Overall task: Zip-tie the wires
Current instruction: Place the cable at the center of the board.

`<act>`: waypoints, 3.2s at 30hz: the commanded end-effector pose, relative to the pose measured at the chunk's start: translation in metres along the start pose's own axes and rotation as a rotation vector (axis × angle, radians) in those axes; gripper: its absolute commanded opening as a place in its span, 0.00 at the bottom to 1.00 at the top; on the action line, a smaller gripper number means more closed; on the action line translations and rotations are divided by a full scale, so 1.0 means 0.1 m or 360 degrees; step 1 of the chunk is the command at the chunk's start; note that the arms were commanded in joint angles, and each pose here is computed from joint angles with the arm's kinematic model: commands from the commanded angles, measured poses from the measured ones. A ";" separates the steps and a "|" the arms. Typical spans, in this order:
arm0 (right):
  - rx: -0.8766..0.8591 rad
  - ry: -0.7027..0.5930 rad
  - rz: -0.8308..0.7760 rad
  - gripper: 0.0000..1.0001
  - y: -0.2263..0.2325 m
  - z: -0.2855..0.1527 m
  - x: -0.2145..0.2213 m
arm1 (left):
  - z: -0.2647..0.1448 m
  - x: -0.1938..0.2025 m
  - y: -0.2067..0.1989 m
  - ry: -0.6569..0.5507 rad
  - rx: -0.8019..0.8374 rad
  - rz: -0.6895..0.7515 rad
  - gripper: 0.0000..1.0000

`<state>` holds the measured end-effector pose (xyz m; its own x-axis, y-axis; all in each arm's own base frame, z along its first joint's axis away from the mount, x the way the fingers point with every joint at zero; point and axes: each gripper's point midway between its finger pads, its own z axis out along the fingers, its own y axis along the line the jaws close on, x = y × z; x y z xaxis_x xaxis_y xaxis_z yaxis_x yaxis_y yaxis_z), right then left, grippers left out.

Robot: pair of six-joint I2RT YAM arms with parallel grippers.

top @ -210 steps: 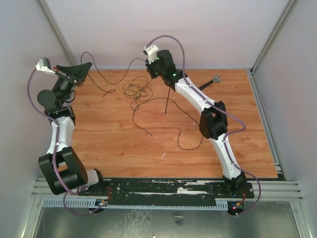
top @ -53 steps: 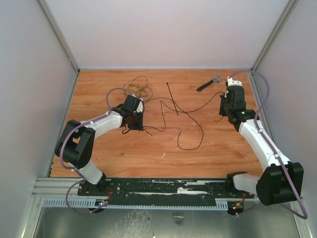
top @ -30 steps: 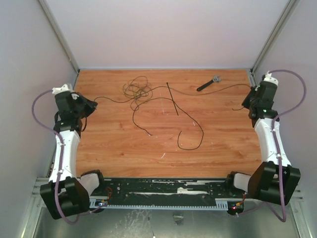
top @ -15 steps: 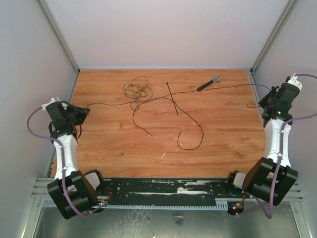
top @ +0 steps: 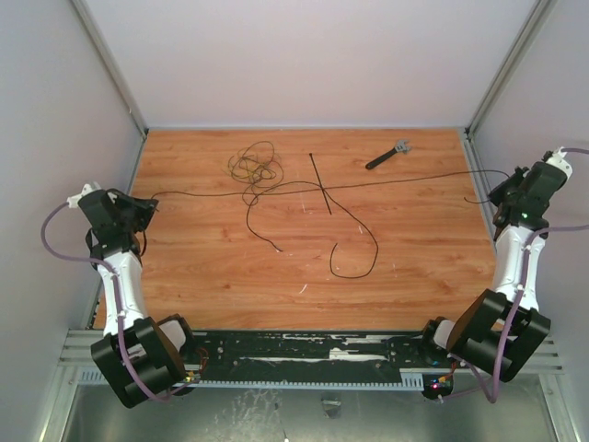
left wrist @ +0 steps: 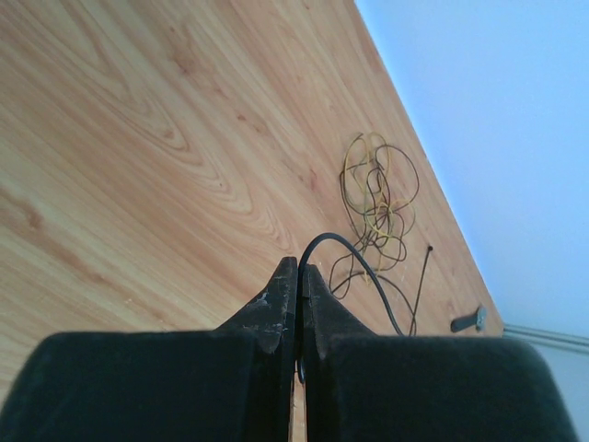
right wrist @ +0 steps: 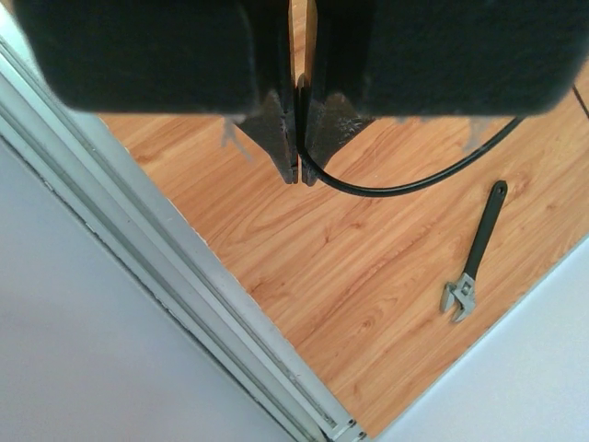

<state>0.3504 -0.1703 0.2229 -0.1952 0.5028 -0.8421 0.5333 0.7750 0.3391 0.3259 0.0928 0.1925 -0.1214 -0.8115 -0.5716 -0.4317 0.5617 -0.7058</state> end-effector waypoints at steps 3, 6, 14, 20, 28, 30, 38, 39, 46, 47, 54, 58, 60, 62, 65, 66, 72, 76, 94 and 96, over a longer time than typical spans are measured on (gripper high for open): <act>-0.0129 -0.0036 0.0030 0.00 0.16 -0.06 -0.06 | 0.01 -0.14 -0.08 -0.0084 0.0062 -0.0008 0.00; -0.0207 0.0024 0.0010 0.00 0.31 -0.06 0.11 | 0.01 -0.05 -0.14 -0.0037 0.0143 -0.0049 0.00; -0.0477 0.0324 -0.0051 0.00 0.93 -0.04 0.93 | 0.07 0.42 -0.45 0.0128 0.0337 -0.0142 0.00; -0.0581 0.0315 0.0004 0.00 1.23 0.03 0.79 | 0.20 0.22 -0.78 0.0067 0.0395 -0.0152 0.00; -0.0640 0.0291 0.0025 0.00 1.58 0.17 0.68 | 0.48 0.03 -1.19 -0.0012 0.0450 -0.0159 0.00; -0.0600 0.0345 -0.0011 0.00 1.53 0.21 0.88 | 0.53 0.17 -1.12 0.0012 0.0413 -0.0156 0.00; -0.0542 0.0644 -0.0097 0.00 1.36 0.22 1.86 | 0.68 1.28 -0.48 0.0267 0.0217 -0.0195 0.00; -0.0540 0.0660 -0.0109 0.00 1.36 0.21 1.92 | 0.68 1.38 -0.45 0.0282 0.0200 -0.0186 0.00; -0.0544 0.0729 -0.0202 0.00 1.34 0.05 2.19 | 0.56 1.71 -0.35 0.0320 0.0142 -0.0154 0.00; -0.0541 0.0745 -0.0213 0.00 1.32 0.02 2.23 | 0.53 1.73 -0.34 0.0315 0.0137 -0.0155 0.00; -0.0521 0.0850 -0.0317 0.00 1.22 -0.10 2.45 | 0.45 1.68 -0.13 0.0210 0.0045 -0.0165 0.00; -0.0497 0.0844 -0.0363 0.00 1.18 -0.12 2.41 | 0.47 1.64 -0.22 0.0207 0.0066 -0.0161 0.01; -0.0485 0.0815 -0.0391 0.00 1.18 -0.12 2.33 | 0.47 1.62 -0.28 0.0217 0.0082 -0.0166 0.02; -0.0485 0.0788 -0.0419 0.00 1.20 -0.14 2.23 | 0.44 1.59 -0.38 0.0233 0.0133 -0.0205 0.00; -0.0523 0.0769 -0.0470 0.00 1.25 -0.18 2.10 | 0.39 1.48 -0.52 0.0229 0.0224 -0.0307 0.00; -0.0535 0.0787 -0.0488 0.00 1.26 -0.20 2.08 | 0.37 1.41 -0.56 0.0217 0.0259 -0.0353 0.00; -0.0519 0.0739 -0.0509 0.00 1.25 -0.31 1.87 | 0.32 1.00 -0.99 0.0201 0.0513 -0.0555 0.00; -0.0503 0.0650 -0.0415 0.00 1.13 -0.26 1.59 | 0.34 1.04 -1.22 0.0295 0.0628 -0.0576 0.00; -0.0329 0.0672 -0.0161 0.04 0.52 -0.02 1.78 | 0.61 1.72 -0.42 0.0388 0.0293 -0.0523 0.00; -0.0322 0.0669 -0.0166 0.05 0.50 0.00 1.78 | 0.64 1.75 -0.34 0.0392 0.0262 -0.0533 0.00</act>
<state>0.3344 -0.0317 0.0872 -0.6101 0.4962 -0.6177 0.3233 0.8677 0.3777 0.3723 -0.0650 0.0921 -0.2436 -0.9547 -0.1708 -0.3551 0.2517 -0.9003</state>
